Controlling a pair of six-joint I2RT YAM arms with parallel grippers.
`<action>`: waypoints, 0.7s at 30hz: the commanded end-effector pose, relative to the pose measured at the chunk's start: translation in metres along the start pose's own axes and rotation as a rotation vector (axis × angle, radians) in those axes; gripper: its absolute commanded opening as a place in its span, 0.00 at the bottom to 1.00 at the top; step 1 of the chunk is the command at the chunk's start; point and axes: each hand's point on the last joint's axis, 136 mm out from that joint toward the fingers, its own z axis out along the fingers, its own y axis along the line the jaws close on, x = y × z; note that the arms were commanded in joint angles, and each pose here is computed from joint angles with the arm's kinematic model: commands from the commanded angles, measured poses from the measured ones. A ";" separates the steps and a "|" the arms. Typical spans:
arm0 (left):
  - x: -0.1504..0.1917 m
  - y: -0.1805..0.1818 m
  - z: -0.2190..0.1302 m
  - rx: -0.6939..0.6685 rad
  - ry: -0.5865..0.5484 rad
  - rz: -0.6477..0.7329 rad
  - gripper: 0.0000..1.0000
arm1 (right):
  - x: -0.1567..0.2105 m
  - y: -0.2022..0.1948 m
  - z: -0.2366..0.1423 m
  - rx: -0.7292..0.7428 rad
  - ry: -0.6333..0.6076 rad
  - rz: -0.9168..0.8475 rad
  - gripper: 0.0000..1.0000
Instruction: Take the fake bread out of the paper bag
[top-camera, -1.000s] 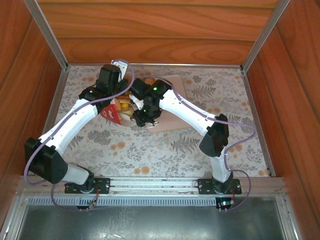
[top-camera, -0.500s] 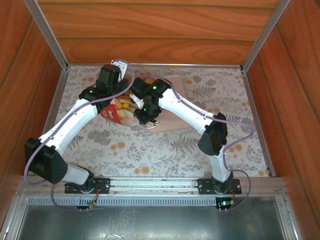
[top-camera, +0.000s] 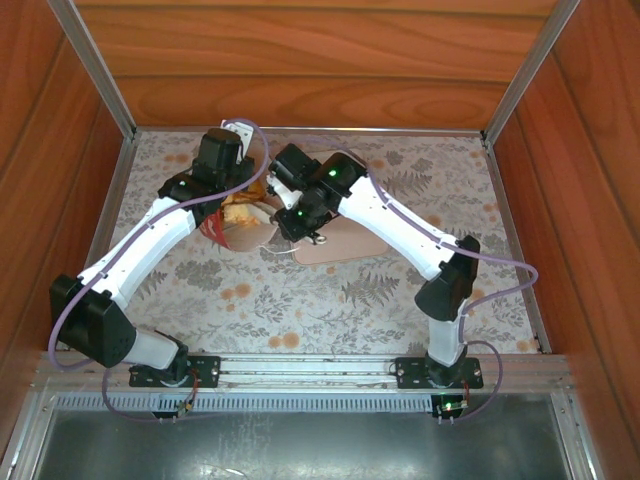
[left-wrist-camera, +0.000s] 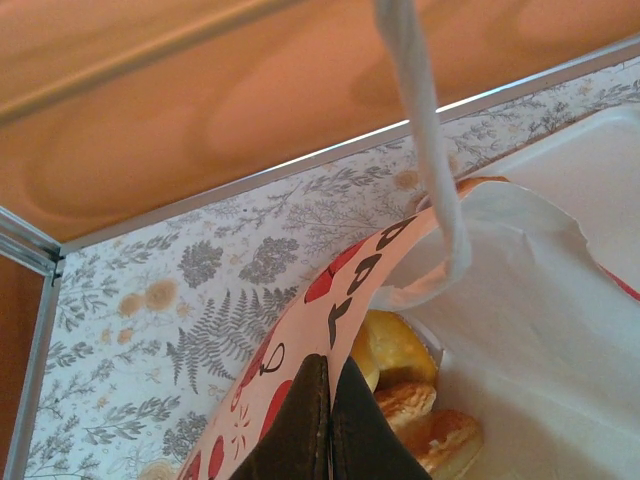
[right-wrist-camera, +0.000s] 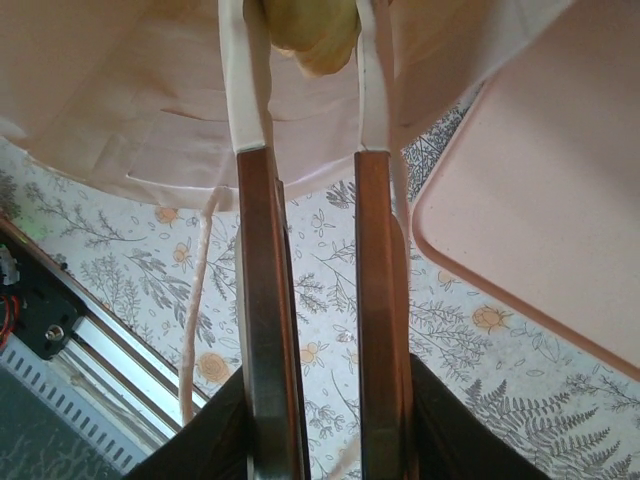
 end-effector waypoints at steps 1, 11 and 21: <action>-0.006 0.007 0.003 -0.037 -0.023 -0.012 0.00 | 0.000 -0.006 -0.020 0.013 -0.048 0.021 0.21; -0.010 0.012 0.002 -0.063 -0.029 -0.005 0.00 | 0.011 -0.015 -0.052 0.038 -0.108 0.048 0.21; -0.011 0.013 0.005 -0.076 -0.026 -0.004 0.00 | 0.031 -0.027 -0.104 0.042 -0.235 0.100 0.24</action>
